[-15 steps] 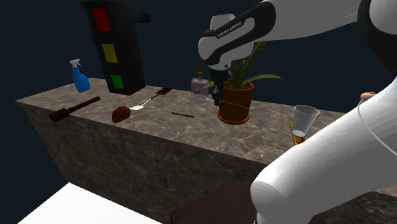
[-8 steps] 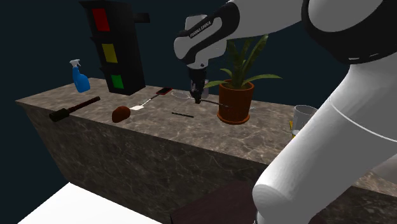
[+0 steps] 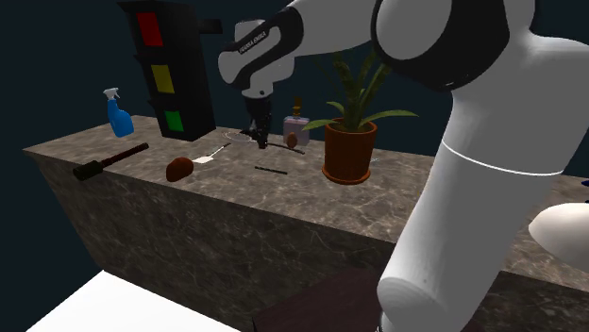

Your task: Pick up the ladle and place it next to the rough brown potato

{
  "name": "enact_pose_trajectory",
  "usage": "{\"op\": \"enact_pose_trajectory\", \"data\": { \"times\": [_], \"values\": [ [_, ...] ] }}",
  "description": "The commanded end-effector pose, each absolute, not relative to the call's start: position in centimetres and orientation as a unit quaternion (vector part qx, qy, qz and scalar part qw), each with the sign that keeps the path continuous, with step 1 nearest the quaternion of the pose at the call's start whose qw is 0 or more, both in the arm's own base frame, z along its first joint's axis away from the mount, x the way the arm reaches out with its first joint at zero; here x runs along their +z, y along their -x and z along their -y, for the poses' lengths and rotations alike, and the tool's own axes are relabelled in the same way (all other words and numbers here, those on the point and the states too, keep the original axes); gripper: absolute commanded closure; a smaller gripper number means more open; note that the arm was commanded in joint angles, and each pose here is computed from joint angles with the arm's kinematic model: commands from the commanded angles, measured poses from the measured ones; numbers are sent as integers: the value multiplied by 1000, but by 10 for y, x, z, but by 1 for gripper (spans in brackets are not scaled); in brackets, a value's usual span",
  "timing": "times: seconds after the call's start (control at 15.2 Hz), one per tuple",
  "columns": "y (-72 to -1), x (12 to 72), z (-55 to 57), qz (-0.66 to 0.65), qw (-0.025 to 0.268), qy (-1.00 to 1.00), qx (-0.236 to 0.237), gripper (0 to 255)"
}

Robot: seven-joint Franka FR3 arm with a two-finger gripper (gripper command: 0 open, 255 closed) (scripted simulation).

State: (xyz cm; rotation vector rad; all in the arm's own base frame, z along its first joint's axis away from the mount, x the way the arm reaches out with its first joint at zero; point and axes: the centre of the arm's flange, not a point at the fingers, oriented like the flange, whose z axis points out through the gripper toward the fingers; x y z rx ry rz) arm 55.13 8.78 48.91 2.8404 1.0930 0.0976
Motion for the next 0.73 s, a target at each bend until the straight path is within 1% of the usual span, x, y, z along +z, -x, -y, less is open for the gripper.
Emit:
{"op": "enact_pose_trajectory", "data": {
  "times": [0.0,0.33,0.66],
  "values": [
    [-571,487,-107,-358,48,-932,32,255],
    [-620,487,-162,-358,48,-932,32,255],
    [-620,461,-162,-358,48,-932,32,255]
  ]
}}
